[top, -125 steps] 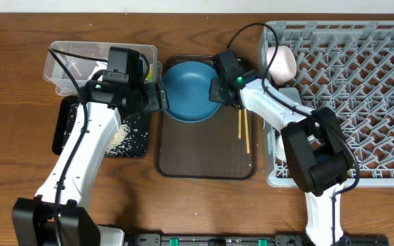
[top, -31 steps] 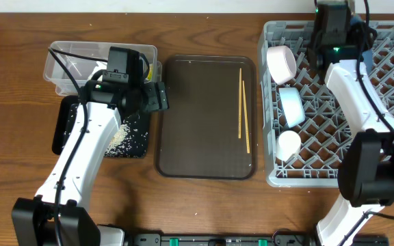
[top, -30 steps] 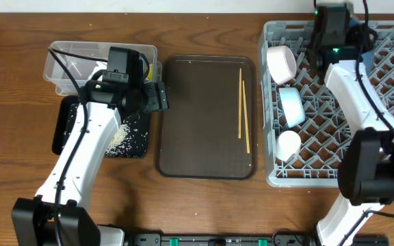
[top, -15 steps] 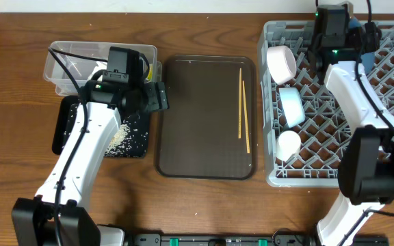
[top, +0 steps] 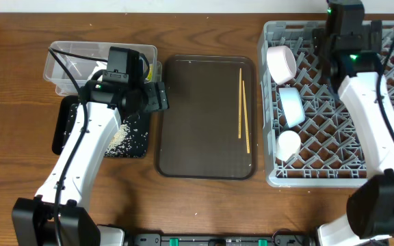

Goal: Sort waste into correct bins and load items into the dishwasher rack
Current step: 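Lower the blue plate upright into the rack and release, then grasp one wooden chopstick on the brown tray with right gripper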

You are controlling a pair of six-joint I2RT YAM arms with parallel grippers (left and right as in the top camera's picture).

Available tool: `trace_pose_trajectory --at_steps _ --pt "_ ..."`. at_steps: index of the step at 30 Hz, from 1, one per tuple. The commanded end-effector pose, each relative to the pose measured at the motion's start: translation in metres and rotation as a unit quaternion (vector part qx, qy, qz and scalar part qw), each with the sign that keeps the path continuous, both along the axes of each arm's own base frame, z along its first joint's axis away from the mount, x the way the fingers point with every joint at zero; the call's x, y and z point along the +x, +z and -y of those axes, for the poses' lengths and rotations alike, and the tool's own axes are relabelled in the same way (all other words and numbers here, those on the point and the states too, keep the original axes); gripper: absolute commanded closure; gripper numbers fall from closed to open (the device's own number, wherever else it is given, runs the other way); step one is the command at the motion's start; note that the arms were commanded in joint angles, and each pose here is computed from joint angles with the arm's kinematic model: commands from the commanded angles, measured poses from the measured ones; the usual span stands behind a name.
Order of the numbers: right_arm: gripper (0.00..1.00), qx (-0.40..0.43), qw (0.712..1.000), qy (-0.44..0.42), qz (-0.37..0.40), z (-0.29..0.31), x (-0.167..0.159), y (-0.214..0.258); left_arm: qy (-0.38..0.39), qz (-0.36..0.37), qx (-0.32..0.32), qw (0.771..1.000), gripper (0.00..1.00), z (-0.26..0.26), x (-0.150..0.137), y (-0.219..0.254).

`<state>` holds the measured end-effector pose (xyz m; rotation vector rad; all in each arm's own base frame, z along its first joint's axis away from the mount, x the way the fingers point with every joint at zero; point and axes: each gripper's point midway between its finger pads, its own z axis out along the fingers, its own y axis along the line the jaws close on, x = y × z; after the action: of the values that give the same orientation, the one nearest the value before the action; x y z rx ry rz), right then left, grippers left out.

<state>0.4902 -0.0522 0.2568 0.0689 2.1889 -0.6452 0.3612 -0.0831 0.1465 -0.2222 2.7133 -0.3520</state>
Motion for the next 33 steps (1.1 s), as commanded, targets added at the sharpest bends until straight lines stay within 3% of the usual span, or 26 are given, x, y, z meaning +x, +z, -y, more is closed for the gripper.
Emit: trace_pose_trajectory --at_steps 1,5,9,15,18,23,27,30,33 --pt "0.01 0.08 0.996 0.017 0.027 -0.024 -0.001 0.004 0.002 0.008 0.006 1.0 0.12 -0.003 -0.001 0.005" --pt "0.01 0.123 0.992 0.034 0.021 -0.037 -0.002 -0.003 0.002 0.008 0.006 1.0 0.12 -0.003 -0.001 0.005" --pt "0.01 0.201 0.973 0.111 -0.001 -0.074 -0.005 -0.009 0.002 0.008 0.006 1.0 0.12 -0.003 -0.001 0.005" --pt "0.01 0.345 0.899 0.269 -0.032 -0.152 -0.022 0.0 0.002 0.008 0.006 1.0 0.12 -0.003 -0.001 0.005" --pt "0.01 0.386 0.869 0.307 -0.053 -0.185 -0.03 -0.003 0.002 0.008 0.006 1.0 0.12 -0.003 -0.001 0.005" --pt "0.05 0.352 0.888 0.281 -0.096 -0.233 -0.043 -0.032 0.001 0.008 0.005 1.0 0.12 -0.003 -0.001 0.005" --pt "0.21 0.32 0.924 0.178 -0.114 -0.248 -0.054 -0.066 0.002 0.008 0.006 1.0 0.12 -0.003 -0.001 0.005" --pt "0.35 0.319 0.924 0.158 -0.143 -0.265 -0.062 -0.092 0.002 0.008 0.006 1.0 0.12 -0.003 -0.001 0.005" --pt "0.41 0.324 0.92 0.13 -0.18 -0.273 -0.07 -0.123 0.002 0.008 0.006 1.0 0.12 -0.003 -0.001 0.005"
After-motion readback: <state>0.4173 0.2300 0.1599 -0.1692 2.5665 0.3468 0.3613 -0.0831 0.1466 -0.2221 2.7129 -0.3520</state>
